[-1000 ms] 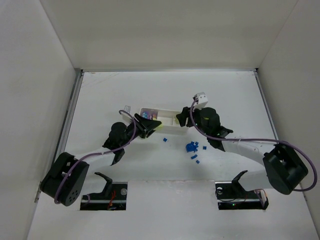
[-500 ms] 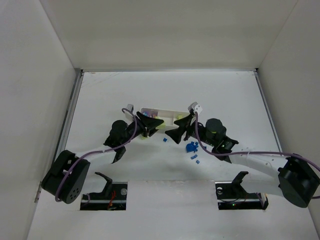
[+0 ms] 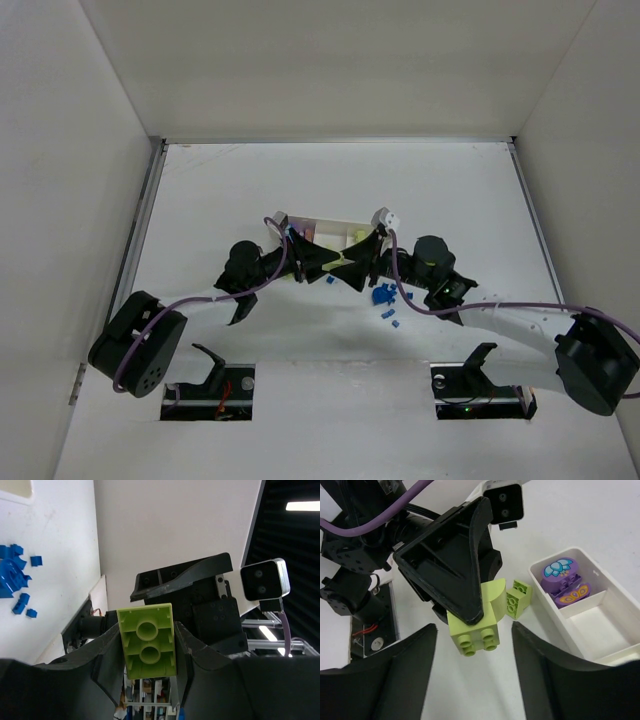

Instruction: Sort the legos into containers by color

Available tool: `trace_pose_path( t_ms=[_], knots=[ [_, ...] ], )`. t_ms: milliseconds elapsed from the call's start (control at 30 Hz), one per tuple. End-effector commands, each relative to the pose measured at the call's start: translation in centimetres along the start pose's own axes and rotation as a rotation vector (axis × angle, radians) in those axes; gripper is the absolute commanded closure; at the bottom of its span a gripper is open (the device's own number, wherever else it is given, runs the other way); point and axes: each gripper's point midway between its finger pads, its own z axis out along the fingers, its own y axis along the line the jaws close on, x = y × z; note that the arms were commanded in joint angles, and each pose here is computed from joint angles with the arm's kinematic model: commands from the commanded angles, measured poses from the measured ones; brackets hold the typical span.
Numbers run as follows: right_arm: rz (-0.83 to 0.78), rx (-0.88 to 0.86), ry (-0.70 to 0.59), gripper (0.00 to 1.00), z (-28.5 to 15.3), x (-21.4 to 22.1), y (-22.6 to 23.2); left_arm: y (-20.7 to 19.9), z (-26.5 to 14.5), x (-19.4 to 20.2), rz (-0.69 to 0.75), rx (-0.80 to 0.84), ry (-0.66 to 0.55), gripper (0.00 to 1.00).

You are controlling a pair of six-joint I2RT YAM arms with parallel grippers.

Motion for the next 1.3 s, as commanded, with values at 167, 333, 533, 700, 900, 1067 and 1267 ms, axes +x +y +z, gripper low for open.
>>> trace_pose_path(
  t_ms=[167,333,533,700,900,1067,1267],
  knots=[
    [-0.039,-0.055,-0.059,0.58,0.5,-2.0,0.9,-3.0,0.0,1.4,0.049,0.103,0.072,0.8],
    [-0.032,-0.056,-0.07,0.67,0.4,-2.4,0.9,-2.3,-0.1,1.0,0.042,0.083,0.054,0.74],
    [-0.018,-0.007,-0.06,0.68,0.3,-1.9,-0.5,-1.3,-0.4,-0.5,0.042,0.061,0.003,0.57],
    [-0.003,0.04,-0.031,0.69,0.6,-0.8,-2.1,-0.9,-0.9,-1.6,0.056,0.049,-0.024,0.46],
    [0.007,0.078,-0.008,0.69,0.8,-0.1,-3.4,-0.7,-1.8,-2.4,0.08,0.03,-0.053,0.57],
    [0.01,0.078,-0.001,0.68,1.0,0.1,-3.4,-0.5,-1.4,-2.1,0.094,0.016,-0.037,0.61],
    [0.014,0.087,0.007,0.68,1.1,0.3,-3.6,-0.6,-1.1,-1.8,0.097,0.017,-0.029,0.59]
  ],
)
